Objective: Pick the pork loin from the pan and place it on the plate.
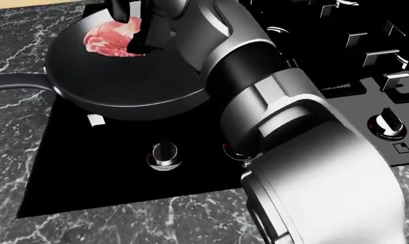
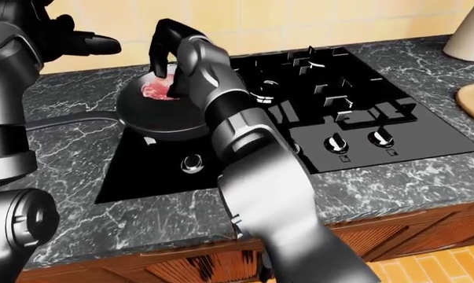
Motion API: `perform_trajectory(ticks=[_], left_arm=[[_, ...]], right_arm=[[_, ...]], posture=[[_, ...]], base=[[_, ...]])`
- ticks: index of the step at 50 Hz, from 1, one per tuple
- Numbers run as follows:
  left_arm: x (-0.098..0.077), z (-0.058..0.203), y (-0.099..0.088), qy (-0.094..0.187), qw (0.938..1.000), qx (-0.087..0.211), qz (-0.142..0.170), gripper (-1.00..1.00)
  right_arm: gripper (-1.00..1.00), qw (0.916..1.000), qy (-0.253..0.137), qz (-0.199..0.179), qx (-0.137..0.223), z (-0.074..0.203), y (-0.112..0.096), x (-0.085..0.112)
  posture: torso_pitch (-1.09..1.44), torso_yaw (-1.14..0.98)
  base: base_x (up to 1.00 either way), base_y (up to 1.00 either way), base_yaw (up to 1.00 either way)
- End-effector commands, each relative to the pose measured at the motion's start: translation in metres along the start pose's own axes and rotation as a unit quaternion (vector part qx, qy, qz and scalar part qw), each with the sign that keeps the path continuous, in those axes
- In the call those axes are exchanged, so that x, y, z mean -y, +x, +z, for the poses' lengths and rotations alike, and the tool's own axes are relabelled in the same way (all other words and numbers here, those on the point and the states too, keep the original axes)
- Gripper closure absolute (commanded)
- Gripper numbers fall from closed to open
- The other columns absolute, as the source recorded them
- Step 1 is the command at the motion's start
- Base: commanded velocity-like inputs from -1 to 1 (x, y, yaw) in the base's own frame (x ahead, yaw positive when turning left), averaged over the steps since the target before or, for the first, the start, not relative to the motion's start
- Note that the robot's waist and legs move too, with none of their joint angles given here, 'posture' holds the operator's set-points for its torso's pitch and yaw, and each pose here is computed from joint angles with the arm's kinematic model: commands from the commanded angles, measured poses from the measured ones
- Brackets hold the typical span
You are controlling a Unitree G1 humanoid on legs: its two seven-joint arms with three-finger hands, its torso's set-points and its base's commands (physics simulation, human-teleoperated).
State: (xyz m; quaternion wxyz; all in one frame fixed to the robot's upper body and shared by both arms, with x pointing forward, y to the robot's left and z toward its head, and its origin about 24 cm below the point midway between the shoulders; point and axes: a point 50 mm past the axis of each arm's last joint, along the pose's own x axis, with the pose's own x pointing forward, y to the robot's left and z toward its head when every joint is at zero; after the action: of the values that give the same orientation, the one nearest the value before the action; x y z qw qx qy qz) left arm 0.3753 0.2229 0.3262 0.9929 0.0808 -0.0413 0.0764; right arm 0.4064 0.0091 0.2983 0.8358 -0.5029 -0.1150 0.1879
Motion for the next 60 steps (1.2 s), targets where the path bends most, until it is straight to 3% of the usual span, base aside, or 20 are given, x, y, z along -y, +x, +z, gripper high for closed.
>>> perform_trajectory(ticks=[1, 9, 22, 33, 42, 45, 52, 60], left_arm=[[-0.005, 0.026, -0.007, -0.001, 0.9985, 0.054, 0.01, -1.0], [-0.006, 0.029, -0.007, -0.001, 0.9984, 0.056, 0.011, -1.0], [-0.005, 0.031, -0.008, -0.001, 0.9983, 0.058, 0.01, -1.0], [-0.007, 0.031, -0.009, -0.002, 0.9983, 0.058, 0.011, -1.0], [-0.007, 0.034, -0.01, -0.004, 0.9981, 0.06, 0.011, -1.0], [-0.008, 0.037, -0.011, -0.005, 0.998, 0.062, 0.013, -1.0], [-0.008, 0.037, -0.012, -0.004, 0.998, 0.063, 0.013, -1.0], [-0.006, 0.042, -0.012, -0.004, 0.9977, 0.066, 0.011, -1.0]], right_arm=[[1.0, 0.998, -0.005, -0.051, 0.037, 0.021, -0.006, 0.031], [1.0, 0.9956, 0.022, -0.086, 0.03, 0.013, -0.014, 0.061], [1.0, 0.9908, 0.048, -0.126, 0.008, -0.012, -0.022, 0.086], [1.0, 0.9773, 0.131, -0.166, 0.009, -0.02, -0.039, 0.122], [1.0, 0.9631, 0.205, -0.175, 0.008, -0.043, -0.049, 0.136], [1.0, 0.9603, 0.215, -0.176, 0.027, -0.045, -0.054, 0.143], [1.0, 0.9511, 0.231, -0.204, 0.021, -0.057, -0.067, 0.161], [1.0, 0.9477, 0.229, -0.222, 0.022, -0.064, -0.073, 0.167]], posture=[[0.0, 0.0], [0.0, 0.0], [0.0, 0.0], [0.0, 0.0], [0.0, 0.0], [0.0, 0.0], [0.0, 0.0], [0.0, 0.0]], base=[[0.0, 0.0, 0.0], [0.0, 0.0, 0.0], [0.0, 0.0, 0.0], [0.0, 0.0, 0.0], [0.0, 0.0, 0.0], [0.0, 0.0, 0.0], [0.0, 0.0, 0.0], [0.0, 0.0, 0.0]])
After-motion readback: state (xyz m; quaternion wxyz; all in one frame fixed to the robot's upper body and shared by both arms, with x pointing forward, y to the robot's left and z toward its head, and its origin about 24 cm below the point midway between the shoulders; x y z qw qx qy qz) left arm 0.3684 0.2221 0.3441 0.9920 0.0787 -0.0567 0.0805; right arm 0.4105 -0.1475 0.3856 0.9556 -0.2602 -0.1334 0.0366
